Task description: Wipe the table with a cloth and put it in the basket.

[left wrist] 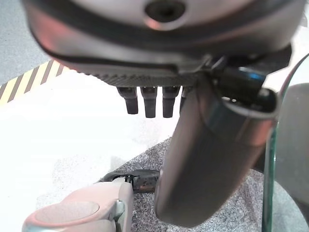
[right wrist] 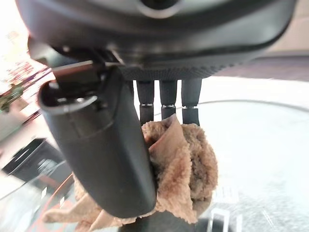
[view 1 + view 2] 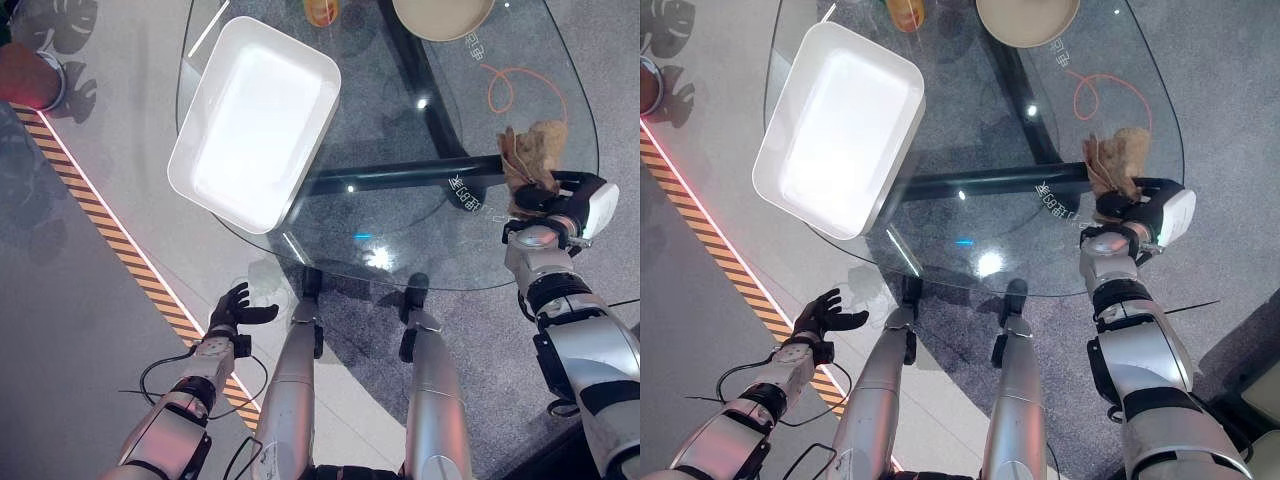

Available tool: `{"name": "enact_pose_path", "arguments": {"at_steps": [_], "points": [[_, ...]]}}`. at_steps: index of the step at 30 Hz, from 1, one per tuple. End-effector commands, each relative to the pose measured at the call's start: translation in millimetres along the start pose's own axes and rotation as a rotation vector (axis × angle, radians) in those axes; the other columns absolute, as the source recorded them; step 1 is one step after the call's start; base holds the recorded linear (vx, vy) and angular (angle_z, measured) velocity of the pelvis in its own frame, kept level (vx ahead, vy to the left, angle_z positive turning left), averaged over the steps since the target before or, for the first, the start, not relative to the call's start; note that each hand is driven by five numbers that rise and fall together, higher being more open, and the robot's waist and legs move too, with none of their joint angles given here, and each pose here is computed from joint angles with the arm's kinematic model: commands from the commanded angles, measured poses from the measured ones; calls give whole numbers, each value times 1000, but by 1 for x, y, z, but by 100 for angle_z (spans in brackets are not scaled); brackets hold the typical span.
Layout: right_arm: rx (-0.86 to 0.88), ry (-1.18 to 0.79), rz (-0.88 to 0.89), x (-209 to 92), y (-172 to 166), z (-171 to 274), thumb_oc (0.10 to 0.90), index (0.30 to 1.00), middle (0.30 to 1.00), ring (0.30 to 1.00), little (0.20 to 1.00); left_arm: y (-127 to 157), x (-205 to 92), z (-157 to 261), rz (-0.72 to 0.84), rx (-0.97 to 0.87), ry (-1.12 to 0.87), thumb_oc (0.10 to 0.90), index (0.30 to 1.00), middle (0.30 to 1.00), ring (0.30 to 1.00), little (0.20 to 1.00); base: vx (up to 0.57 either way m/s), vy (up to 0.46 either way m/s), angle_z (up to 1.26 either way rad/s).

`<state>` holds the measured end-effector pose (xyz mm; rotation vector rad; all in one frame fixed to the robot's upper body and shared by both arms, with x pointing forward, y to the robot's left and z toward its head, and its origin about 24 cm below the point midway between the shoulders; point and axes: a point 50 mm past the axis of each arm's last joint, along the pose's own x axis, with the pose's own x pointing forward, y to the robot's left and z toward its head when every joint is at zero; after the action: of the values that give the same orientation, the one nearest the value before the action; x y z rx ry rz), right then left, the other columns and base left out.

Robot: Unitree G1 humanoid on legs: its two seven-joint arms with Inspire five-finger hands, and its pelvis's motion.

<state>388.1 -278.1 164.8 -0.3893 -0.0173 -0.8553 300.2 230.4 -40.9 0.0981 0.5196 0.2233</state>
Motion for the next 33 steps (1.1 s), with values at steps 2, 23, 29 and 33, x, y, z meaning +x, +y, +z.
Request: {"name": "enact_pose_path", "arguments": {"at_steps": [2, 23, 29, 33], "points": [[10, -294, 13, 4, -5, 67, 100, 300, 300, 300, 200, 9, -5, -19, 55, -8, 43, 800, 900, 900, 900, 900, 0, 0, 0], [-252, -454, 428, -61, 75, 57, 100, 300, 300, 300, 200, -15, -7, -22, 19, -6, 36, 800, 900, 900, 900, 900, 1, 2, -1], [-327, -524, 598, -93, 99, 49, 100, 300, 300, 300, 200, -23, -9, -23, 15, -10, 36, 800, 900, 900, 900, 900, 0, 0, 0], [-354, -601, 754, -126, 116, 44, 100, 300, 300, 300, 200, -26, -9, -23, 15, -14, 34, 800, 900, 900, 900, 900, 0, 0, 0]]}}
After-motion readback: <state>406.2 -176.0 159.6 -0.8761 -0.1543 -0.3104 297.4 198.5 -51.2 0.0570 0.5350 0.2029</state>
